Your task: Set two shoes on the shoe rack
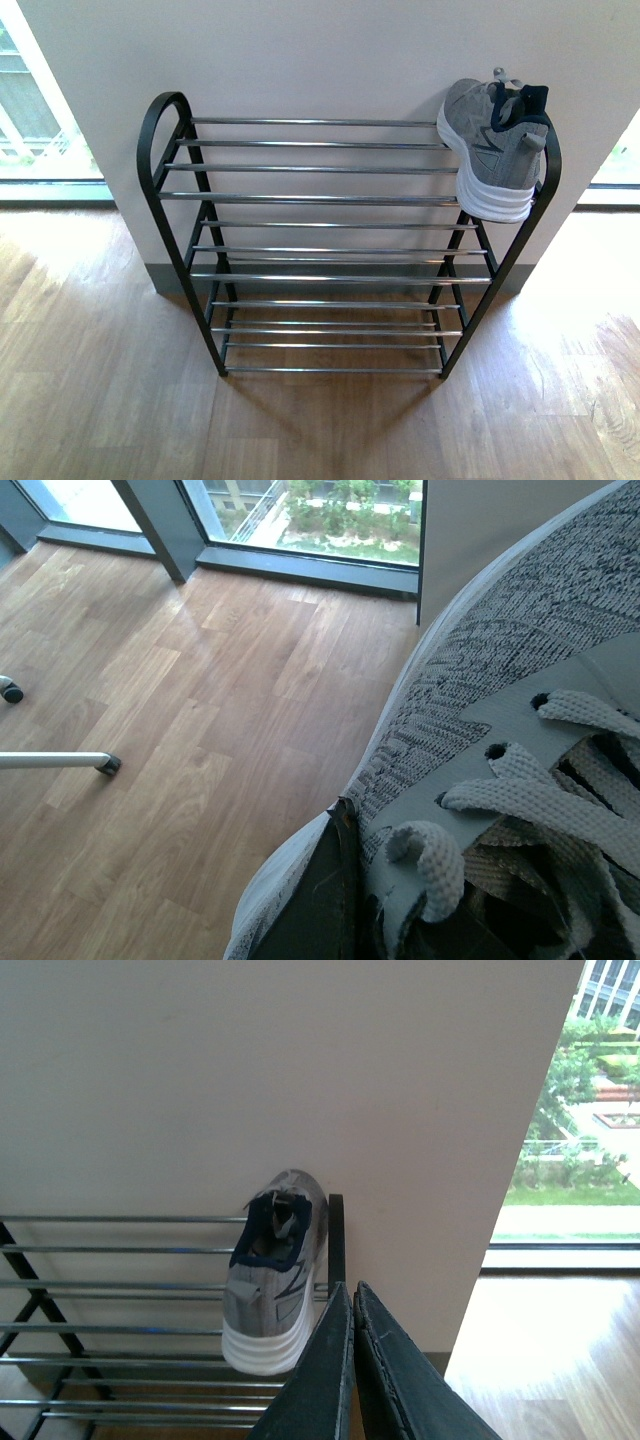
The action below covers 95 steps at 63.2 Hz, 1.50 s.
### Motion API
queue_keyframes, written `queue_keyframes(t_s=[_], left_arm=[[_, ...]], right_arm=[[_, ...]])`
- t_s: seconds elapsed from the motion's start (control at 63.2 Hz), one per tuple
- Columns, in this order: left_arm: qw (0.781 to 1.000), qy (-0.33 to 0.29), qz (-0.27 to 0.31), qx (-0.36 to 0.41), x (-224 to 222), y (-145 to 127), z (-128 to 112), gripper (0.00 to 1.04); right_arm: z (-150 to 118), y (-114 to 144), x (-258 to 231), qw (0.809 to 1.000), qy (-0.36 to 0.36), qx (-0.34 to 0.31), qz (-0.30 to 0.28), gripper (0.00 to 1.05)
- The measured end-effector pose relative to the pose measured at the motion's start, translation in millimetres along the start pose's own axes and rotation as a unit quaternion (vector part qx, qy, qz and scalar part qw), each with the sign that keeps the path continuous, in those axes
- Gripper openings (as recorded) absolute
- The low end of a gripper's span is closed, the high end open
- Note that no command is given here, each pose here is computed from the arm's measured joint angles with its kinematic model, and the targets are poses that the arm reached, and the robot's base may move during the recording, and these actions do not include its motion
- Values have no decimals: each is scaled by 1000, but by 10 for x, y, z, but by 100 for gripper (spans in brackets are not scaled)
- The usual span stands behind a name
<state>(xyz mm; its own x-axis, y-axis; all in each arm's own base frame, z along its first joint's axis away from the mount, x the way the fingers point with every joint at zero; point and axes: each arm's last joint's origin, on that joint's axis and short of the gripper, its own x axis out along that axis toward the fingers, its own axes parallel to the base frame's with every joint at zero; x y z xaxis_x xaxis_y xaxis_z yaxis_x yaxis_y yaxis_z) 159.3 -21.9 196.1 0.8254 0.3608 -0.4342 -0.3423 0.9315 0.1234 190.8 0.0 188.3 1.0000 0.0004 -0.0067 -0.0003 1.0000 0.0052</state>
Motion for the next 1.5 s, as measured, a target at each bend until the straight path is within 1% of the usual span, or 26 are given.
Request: queue_keyframes(t_s=[0.522, 0.602, 0.665, 1.013, 1.504], left_arm=[[1000, 0, 0, 0, 0, 0, 0, 1], [1000, 0, 0, 0, 0, 0, 0, 1], [1000, 0, 0, 0, 0, 0, 0, 1], [1000, 0, 0, 0, 0, 0, 0, 1], [1000, 0, 0, 0, 0, 0, 0, 1]], right_arm=[[-150, -1, -399, 1000, 2, 0, 0, 1], [-200, -1, -442, 1000, -7, 0, 0, 1], [-237, -1, -467, 1000, 1, 0, 0, 1], [-176, -1, -603, 1000, -10, 0, 0, 1], [-156, 0, -752, 1000, -14, 0, 0, 1]])
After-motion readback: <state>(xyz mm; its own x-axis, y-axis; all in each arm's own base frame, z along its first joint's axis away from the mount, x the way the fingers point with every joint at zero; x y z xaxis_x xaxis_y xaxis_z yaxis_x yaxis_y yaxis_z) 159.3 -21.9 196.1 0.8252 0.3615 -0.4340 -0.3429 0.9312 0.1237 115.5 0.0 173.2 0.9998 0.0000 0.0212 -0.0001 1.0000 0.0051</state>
